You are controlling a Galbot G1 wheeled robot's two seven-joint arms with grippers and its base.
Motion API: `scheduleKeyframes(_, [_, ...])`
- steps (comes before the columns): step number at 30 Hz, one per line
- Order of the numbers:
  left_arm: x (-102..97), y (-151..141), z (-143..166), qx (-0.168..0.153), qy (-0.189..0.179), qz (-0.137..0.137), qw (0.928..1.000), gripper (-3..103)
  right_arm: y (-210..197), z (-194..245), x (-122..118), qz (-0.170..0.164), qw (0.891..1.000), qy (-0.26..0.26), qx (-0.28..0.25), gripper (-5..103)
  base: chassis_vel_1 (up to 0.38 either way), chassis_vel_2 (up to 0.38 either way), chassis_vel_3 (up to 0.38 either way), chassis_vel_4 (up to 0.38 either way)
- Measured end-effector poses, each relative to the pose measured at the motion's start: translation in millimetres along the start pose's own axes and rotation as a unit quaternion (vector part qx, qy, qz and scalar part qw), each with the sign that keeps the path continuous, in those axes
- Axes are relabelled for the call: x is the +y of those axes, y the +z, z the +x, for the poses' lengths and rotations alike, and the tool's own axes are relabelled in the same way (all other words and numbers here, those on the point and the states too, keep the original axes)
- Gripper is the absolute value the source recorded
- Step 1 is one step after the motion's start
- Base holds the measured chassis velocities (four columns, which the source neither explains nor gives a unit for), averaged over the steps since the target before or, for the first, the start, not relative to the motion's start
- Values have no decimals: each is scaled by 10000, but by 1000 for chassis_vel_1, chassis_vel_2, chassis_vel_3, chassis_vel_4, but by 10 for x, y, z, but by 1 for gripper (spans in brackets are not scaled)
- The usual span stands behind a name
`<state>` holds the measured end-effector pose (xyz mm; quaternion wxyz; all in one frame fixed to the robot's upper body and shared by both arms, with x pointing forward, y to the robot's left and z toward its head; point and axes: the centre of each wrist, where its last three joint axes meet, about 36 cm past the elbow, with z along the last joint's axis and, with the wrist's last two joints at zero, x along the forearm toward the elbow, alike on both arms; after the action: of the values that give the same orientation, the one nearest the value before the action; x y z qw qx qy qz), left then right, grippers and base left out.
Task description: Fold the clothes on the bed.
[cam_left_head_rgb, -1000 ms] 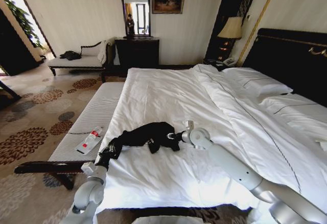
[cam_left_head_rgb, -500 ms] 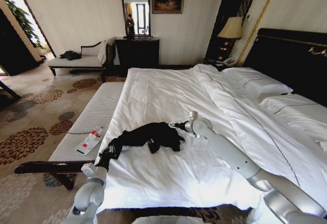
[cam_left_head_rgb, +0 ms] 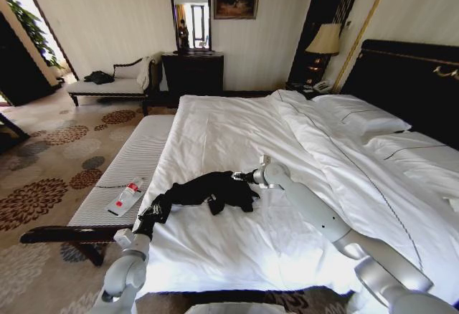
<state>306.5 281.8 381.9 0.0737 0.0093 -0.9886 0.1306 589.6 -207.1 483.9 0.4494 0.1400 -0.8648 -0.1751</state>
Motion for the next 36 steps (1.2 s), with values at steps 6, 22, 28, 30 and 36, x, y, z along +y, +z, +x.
scheduleKeyframes(6, [4,2,-3,1,-6,-2,10000,2,11,-58,12,85,10000,39,-3,36,0,0,0,0])
scheduleKeyframes(22, [31,-8,-8,-45,-40,1,10000,2,87,-114,3,340,9994,66,22,0,0,0,0,0])
scheduleKeyframes(28, [59,-71,-27,-121,-50,45,9999,2,133,34,-98,438,9979,-354,-316,0,0,0,0,0])
scheduleKeyframes(30, [81,-143,-54,-206,-48,81,9997,2,168,120,-161,466,9937,-638,-791,0,0,0,0,0])
scheduleKeyframes(36, [116,-442,-169,-530,22,227,9983,2,233,380,-269,565,9664,-1233,-2184,0,0,0,0,0])
